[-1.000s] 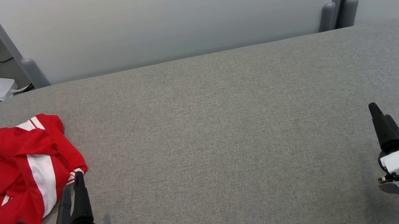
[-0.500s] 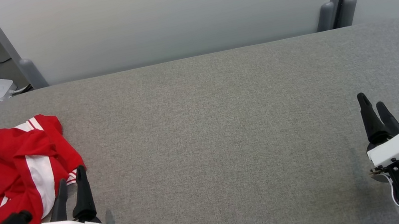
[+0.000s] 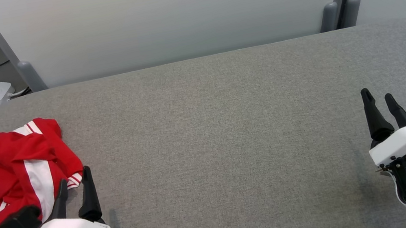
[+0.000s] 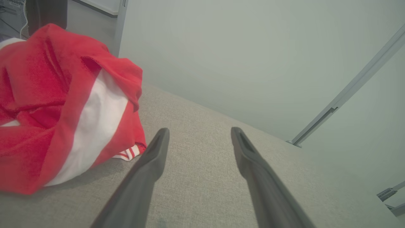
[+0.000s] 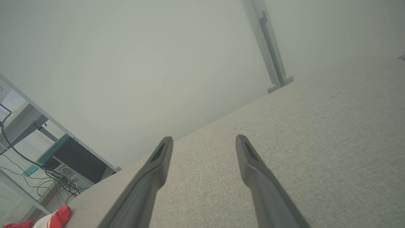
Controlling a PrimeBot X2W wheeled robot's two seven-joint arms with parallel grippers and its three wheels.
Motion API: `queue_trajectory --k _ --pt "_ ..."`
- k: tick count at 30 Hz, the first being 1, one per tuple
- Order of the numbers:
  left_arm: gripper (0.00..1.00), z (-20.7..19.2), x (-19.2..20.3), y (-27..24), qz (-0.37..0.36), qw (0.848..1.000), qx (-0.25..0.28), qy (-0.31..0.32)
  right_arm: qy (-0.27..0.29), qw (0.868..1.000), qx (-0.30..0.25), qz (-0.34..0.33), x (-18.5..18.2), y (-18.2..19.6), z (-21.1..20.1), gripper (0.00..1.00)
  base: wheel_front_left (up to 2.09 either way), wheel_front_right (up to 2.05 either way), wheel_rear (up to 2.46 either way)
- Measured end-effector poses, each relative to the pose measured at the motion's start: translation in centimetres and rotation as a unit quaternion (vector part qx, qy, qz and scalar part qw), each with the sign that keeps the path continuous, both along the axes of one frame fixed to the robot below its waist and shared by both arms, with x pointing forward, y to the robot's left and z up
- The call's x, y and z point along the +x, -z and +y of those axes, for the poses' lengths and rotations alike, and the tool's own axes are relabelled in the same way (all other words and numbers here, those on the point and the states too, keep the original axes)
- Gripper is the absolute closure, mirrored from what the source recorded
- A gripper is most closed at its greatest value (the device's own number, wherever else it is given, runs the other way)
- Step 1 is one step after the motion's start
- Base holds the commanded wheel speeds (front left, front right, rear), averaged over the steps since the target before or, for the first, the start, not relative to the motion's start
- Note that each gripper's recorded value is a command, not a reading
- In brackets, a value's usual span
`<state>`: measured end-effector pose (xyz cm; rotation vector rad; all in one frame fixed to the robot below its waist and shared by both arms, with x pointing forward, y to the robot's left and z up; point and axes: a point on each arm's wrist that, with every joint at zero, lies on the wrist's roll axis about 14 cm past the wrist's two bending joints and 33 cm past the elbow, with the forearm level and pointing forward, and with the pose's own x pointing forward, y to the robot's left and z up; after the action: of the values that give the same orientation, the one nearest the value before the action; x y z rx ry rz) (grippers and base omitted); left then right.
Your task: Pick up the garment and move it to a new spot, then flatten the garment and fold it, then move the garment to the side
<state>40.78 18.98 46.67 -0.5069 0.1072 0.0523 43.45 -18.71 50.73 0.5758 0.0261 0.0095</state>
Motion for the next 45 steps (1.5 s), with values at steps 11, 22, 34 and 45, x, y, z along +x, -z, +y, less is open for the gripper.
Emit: queue_trajectory --k 11,22,34,45 --pt "0.0 -0.1 0.9 -0.5 -0.009 0.998 0.065 0.007 -0.003 0.998 -0.066 -0.013 0.6 -0.7 -0.2 0.0 0.0 0.0 0.0" --pt "0.0 0.2 1.4 -1.4 -0.023 0.992 0.126 0.005 0.003 0.991 -0.125 -0.04 1.4 -2.4 -0.7 0.0 0.0 0.0 0.0" --pt "0.0 0.7 2.2 -2.2 -0.036 0.981 0.191 0.0 -0.002 0.978 -0.202 -0.049 1.9 -2.8 -1.0 0.0 0.0 0.0 0.0" --pt "0.0 1.1 2.3 -2.2 -0.033 0.978 0.207 -0.007 0.001 0.974 -0.219 -0.057 2.4 -3.5 -1.2 0.0 0.0 0.0 0.0"
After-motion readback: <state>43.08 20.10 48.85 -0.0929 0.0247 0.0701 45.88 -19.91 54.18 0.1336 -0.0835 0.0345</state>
